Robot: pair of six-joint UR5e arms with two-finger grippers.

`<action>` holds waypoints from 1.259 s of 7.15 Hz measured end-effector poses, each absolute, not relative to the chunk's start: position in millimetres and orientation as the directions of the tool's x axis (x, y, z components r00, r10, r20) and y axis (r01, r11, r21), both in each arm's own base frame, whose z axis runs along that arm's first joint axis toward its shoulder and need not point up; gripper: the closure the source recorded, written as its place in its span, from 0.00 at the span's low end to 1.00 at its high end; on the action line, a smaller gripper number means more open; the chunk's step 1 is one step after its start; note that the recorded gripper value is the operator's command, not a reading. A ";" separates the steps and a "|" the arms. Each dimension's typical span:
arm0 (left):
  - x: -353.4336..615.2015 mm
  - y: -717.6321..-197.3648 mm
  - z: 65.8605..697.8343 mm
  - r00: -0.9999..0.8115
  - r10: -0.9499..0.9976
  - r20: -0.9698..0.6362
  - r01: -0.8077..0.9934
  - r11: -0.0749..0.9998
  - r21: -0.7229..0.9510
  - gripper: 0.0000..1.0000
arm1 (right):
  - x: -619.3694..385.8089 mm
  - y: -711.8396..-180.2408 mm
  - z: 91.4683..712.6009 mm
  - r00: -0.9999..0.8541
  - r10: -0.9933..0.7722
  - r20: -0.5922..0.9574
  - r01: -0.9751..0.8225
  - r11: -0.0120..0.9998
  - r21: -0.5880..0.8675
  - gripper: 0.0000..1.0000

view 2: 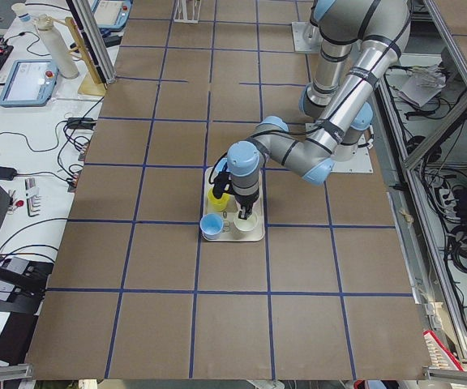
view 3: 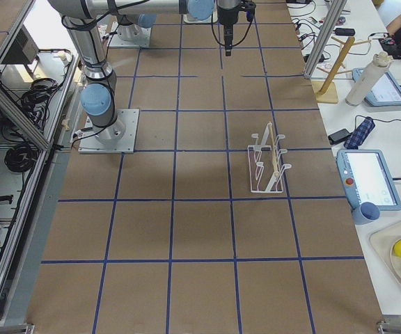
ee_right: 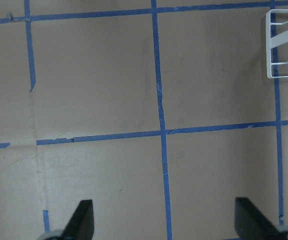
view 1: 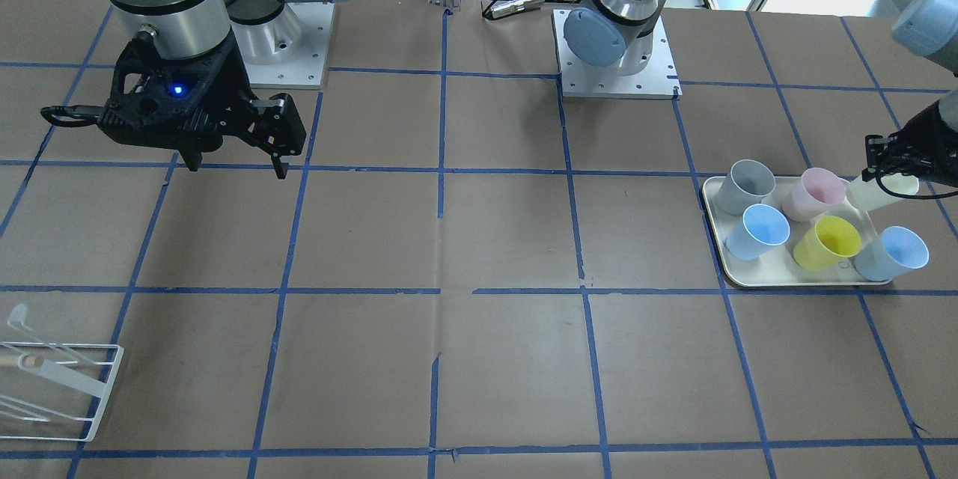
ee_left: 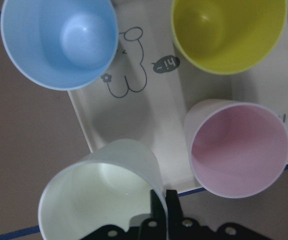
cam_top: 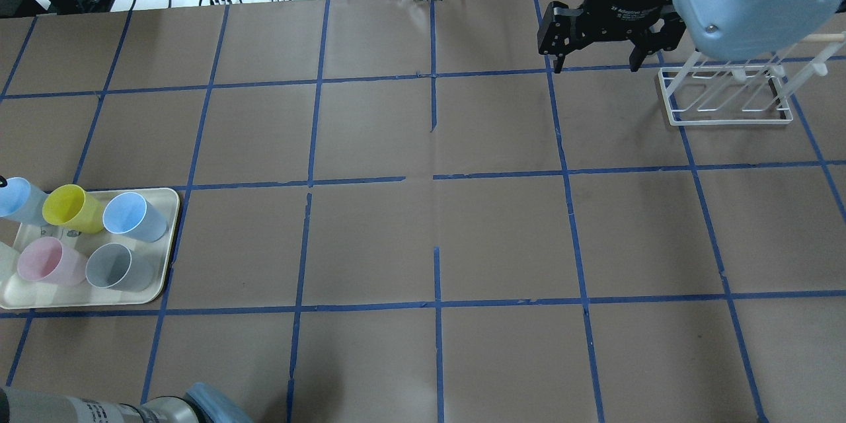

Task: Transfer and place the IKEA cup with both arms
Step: 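Lower the white cup into the tray slot and open the left gripper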

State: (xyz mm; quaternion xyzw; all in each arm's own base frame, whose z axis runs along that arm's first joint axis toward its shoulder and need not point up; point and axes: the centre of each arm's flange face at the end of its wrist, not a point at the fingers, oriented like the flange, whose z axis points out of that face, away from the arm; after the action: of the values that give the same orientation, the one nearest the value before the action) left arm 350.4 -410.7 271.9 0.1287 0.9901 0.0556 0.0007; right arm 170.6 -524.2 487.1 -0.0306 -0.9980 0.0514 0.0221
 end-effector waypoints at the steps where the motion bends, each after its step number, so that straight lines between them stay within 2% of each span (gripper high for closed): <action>1: 352.5 -412.3 266.6 -0.967 0.254 0.012 0.254 0.961 0.110 1.00 | 170.5 -524.1 487.4 -0.997 0.063 0.041 0.058 0.993 -0.105 0.00; 6: 354.1 -419.3 246.3 -0.970 0.243 0.029 0.244 0.964 0.104 1.00 | 171.0 -523.6 486.8 -0.997 0.061 0.043 0.057 0.993 -0.103 0.00; 7: 353.0 -420.0 244.1 -0.970 0.242 0.040 0.244 0.965 0.098 0.69 | 171.0 -523.5 486.8 -0.997 0.061 0.043 0.057 0.993 -0.103 0.00; 8: 352.2 -419.3 242.0 -0.969 0.243 0.046 0.247 0.964 0.098 0.46 | 171.1 -523.5 486.9 -0.997 0.061 0.043 0.057 0.993 -0.103 0.00; 9: 351.9 -417.4 240.2 -0.968 0.247 0.050 0.251 0.962 0.103 0.37 | 171.3 -523.5 486.8 -0.997 0.060 0.043 0.056 0.993 -0.104 0.00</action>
State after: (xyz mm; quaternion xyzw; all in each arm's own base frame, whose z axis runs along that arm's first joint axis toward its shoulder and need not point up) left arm 351.9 -417.4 240.2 0.1257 0.9904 0.0545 -0.0184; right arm 171.3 -523.5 486.8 -0.0290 -0.9980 0.0512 0.0229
